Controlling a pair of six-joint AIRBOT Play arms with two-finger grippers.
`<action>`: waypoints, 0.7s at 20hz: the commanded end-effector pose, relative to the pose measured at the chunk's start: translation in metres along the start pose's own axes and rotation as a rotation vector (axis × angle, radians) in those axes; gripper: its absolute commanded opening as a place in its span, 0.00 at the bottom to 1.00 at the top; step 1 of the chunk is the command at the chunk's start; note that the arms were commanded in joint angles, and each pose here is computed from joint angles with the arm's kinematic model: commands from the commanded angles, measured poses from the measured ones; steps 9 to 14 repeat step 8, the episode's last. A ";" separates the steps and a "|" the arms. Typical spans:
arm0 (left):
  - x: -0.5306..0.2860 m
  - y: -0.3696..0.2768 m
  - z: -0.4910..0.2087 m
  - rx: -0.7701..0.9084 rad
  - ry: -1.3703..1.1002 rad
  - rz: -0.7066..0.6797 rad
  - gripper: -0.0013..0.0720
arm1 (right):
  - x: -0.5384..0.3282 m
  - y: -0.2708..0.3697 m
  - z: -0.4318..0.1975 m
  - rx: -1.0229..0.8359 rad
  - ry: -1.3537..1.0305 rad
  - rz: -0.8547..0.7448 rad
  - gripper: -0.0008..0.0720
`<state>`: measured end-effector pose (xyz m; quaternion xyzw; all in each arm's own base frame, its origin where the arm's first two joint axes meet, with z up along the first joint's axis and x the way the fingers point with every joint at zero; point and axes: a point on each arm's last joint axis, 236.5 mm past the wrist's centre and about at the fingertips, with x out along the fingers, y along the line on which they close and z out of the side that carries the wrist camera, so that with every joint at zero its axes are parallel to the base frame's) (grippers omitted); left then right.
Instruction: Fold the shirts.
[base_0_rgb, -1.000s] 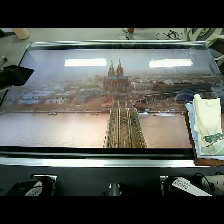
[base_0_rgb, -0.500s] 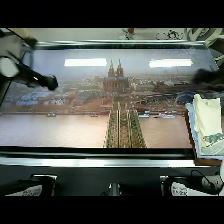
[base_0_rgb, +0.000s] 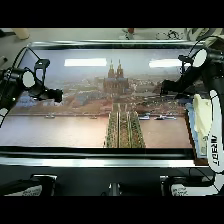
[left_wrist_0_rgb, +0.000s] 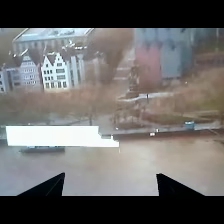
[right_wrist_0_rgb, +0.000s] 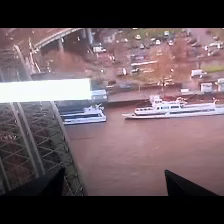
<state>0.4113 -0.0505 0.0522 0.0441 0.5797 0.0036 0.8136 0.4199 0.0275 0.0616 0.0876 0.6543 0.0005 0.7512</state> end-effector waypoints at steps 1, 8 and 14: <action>0.004 0.001 -0.001 -0.007 0.005 0.004 0.98 | 0.002 0.004 -0.006 -0.004 0.029 0.002 0.94; 0.005 0.001 -0.002 -0.006 0.009 0.005 0.98 | 0.002 0.004 -0.006 -0.005 0.029 0.002 0.94; 0.005 0.001 -0.002 -0.006 0.009 0.005 0.98 | 0.002 0.004 -0.006 -0.005 0.029 0.002 0.94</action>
